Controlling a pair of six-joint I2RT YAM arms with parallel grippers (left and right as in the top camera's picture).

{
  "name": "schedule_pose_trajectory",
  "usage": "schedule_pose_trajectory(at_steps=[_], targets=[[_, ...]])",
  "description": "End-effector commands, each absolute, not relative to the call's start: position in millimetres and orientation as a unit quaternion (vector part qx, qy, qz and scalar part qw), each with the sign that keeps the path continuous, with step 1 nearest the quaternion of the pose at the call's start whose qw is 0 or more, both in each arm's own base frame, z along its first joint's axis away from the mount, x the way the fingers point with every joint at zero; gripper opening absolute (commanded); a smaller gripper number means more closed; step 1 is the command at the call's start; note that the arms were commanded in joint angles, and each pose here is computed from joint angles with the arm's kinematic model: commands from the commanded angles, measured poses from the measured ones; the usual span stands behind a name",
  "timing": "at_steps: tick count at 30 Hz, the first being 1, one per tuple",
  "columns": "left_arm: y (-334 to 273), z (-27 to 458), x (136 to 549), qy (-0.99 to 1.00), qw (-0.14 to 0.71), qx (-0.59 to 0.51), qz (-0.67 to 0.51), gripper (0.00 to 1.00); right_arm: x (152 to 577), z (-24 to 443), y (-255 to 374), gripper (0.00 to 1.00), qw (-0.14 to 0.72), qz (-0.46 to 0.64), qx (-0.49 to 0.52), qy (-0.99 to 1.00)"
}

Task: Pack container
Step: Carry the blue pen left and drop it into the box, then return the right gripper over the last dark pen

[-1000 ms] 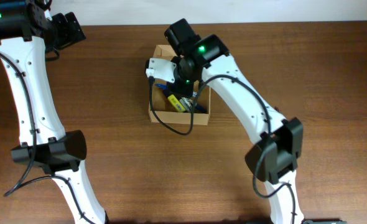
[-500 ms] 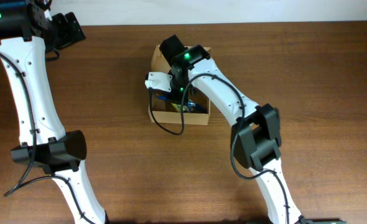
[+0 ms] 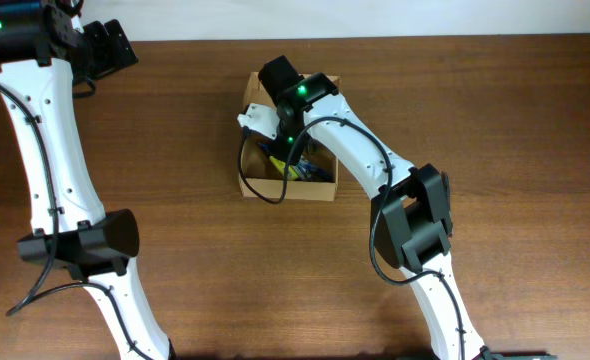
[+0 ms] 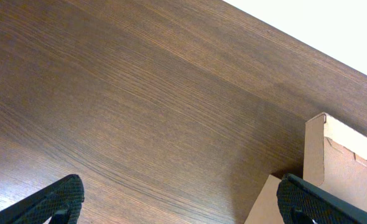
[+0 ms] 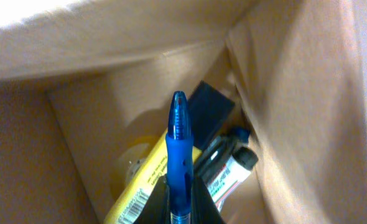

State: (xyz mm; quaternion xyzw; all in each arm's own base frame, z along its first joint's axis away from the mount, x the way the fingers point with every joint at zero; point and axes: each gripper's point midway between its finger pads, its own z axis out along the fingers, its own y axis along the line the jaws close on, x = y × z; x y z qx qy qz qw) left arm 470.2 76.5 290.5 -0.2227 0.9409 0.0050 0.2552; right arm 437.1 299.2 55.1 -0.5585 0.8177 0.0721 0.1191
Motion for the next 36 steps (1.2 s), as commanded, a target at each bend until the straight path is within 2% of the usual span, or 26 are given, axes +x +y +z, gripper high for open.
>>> schedule_pose_trajectory(at_steps=[1, 4, 5, 6, 7, 10, 13, 18, 22, 27, 29, 32, 36], targets=[[77, 296, 470, 0.94, 0.263, -0.218, 0.001, 1.0, 437, 46, 293, 0.04, 0.106, 0.063, -0.54, 0.832], [77, 296, 470, 0.94, 0.263, -0.218, 0.001, 1.0, 438, 46, 291, 0.04, 0.106, 0.055, -0.54, 0.833], [77, 296, 470, 0.94, 0.263, -0.218, 0.001, 1.0, 438, 46, 291, 0.15, 0.106, 0.055, -0.54, 0.833], [77, 296, 470, 0.94, 0.263, -0.218, 0.001, 1.0, 438, 45, 290, 0.32, 0.104, 0.055, -0.54, 0.834], [77, 296, 470, 0.94, 0.263, -0.218, 0.002, 1.0, 437, 45, 290, 0.43, 0.102, 0.055, -0.54, 0.834], [77, 296, 470, 0.94, 0.263, -0.218, 0.001, 1.0, 432, 46, 288, 0.49, 0.094, 0.056, -0.541, 0.834], [77, 296, 470, 0.94, 0.263, -0.218, 0.001, 1.0, 428, 58, 288, 0.47, 0.096, 0.056, -0.542, 0.833], [77, 296, 470, 0.94, 0.263, -0.218, 0.001, 1.0, 426, 123, 290, 0.35, 0.146, 0.053, -0.536, 0.83], [77, 296, 470, 0.94, 0.263, -0.218, 0.001, 1.0, 435, 204, 267, 0.36, 0.232, -0.004, -0.477, 0.848], [77, 296, 470, 0.94, 0.263, -0.218, 0.001, 1.0, 441, 307, 196, 0.39, 0.341, -0.033, -0.354, 0.87], [77, 296, 470, 0.94, 0.263, -0.218, 0.001, 1.0, 443, 324, 164, 0.41, 0.36, -0.039, -0.314, 0.878], [77, 296, 470, 0.94, 0.263, -0.218, 0.001, 1.0, 447, 332, 91, 0.42, 0.368, -0.055, -0.216, 0.903], [77, 296, 470, 0.94, 0.263, -0.218, 0.001, 1.0, 437, 276, -5, 0.41, 0.292, -0.062, -0.064, 0.952]])
